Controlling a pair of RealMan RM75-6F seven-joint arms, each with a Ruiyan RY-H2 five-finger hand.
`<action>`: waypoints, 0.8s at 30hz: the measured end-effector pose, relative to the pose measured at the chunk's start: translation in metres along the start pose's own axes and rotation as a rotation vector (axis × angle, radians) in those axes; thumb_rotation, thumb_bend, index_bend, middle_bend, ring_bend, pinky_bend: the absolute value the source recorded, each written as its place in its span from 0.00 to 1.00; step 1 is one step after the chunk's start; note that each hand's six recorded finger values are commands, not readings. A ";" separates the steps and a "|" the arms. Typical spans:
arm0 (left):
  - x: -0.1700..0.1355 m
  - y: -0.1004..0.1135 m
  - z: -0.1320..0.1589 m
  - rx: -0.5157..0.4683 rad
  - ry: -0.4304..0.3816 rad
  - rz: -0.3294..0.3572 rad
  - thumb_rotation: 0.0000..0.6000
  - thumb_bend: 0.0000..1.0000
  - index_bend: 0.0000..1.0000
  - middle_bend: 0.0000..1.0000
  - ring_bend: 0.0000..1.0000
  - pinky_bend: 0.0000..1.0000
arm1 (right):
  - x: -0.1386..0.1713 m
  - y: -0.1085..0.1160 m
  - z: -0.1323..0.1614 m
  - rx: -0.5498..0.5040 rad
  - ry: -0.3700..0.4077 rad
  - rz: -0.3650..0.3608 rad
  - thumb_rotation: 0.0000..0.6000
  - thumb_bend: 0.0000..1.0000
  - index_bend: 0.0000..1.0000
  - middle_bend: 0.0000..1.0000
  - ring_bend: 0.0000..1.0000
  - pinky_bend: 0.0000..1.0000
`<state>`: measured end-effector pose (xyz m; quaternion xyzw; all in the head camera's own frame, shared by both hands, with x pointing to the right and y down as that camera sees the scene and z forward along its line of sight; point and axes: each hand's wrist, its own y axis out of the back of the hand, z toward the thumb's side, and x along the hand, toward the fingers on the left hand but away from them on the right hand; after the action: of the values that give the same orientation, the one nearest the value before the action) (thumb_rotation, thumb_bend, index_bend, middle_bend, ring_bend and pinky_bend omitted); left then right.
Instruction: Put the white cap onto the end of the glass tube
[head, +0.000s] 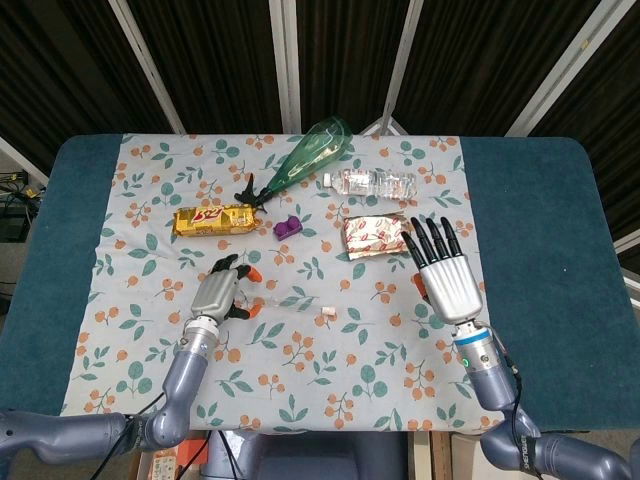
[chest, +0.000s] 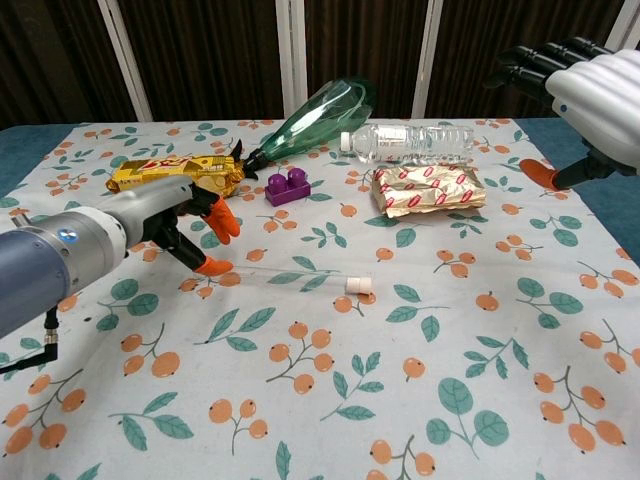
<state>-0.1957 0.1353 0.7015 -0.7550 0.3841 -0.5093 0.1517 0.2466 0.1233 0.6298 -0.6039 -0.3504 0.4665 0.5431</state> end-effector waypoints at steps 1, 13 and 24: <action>-0.001 0.004 0.000 0.003 -0.005 0.011 1.00 0.33 0.37 0.31 0.05 0.00 | 0.001 0.001 -0.001 -0.020 -0.012 0.003 1.00 0.43 0.13 0.04 0.00 0.00; -0.064 0.074 -0.034 0.136 -0.129 0.192 1.00 0.23 0.14 0.17 0.00 0.00 | 0.048 0.029 -0.040 -0.343 -0.220 0.098 1.00 0.31 0.01 0.00 0.00 0.00; -0.181 0.112 -0.113 0.144 -0.006 0.226 1.00 0.22 0.12 0.11 0.00 0.00 | 0.143 0.043 -0.097 -0.404 -0.346 0.200 1.00 0.31 0.00 0.00 0.00 0.00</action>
<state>-0.3772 0.2128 0.5636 -0.6957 0.4284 -0.5130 0.2631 0.3804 0.2174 0.5592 -0.6429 -0.4624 0.5346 0.2950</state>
